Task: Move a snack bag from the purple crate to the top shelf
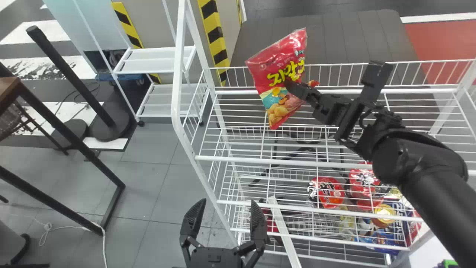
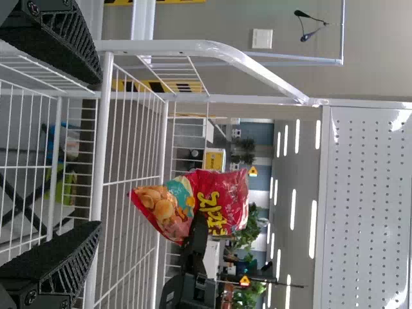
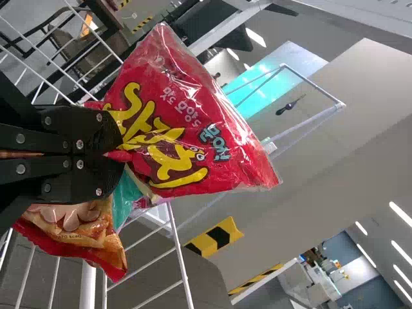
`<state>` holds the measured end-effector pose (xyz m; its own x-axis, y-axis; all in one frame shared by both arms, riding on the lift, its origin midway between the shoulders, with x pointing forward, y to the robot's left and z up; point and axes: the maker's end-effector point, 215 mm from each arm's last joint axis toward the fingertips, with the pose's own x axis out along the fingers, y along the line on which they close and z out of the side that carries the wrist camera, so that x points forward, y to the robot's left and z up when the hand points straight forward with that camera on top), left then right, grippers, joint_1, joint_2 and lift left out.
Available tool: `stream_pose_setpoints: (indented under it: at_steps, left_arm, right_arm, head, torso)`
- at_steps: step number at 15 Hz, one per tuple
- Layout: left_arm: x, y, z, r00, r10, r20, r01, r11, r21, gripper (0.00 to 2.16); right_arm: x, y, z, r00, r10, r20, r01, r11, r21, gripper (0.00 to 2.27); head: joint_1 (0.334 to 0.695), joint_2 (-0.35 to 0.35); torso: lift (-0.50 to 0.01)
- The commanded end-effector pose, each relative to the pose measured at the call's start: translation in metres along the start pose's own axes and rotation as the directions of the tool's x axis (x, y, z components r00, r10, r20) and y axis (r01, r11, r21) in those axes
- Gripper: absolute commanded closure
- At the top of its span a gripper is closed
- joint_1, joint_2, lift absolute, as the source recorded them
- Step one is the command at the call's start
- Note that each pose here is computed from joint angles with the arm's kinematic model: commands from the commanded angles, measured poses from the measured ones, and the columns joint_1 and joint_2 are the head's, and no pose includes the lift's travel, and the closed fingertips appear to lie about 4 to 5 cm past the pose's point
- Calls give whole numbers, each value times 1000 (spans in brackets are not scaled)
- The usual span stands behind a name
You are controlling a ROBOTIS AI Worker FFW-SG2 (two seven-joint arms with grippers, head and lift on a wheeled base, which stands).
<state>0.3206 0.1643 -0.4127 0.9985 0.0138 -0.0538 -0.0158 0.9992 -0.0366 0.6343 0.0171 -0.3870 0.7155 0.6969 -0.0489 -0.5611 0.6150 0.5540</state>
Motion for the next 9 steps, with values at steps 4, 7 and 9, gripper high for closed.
stream_pose_setpoints:
  at_steps: [4,7,9]
  left_arm:
    - [-2,1,5,1000,3,17,-3,1000,-7,-2]
    - [-3,1,5,1000,2,16,-2,1000,-7,-2]
    - [-4,1,5,1000,4,18,-4,1000,-8,-2]
  right_arm:
    - [5,6,-15,998,15,-59,-14,1000,14,16]
    - [5,8,-16,998,22,-61,-20,999,27,26]
    - [4,9,-17,998,31,-56,-28,998,48,36]
  head:
    - [695,219]
    - [695,227]
    - [695,228]
  torso:
    - [0]
    - [0]
    - [0]
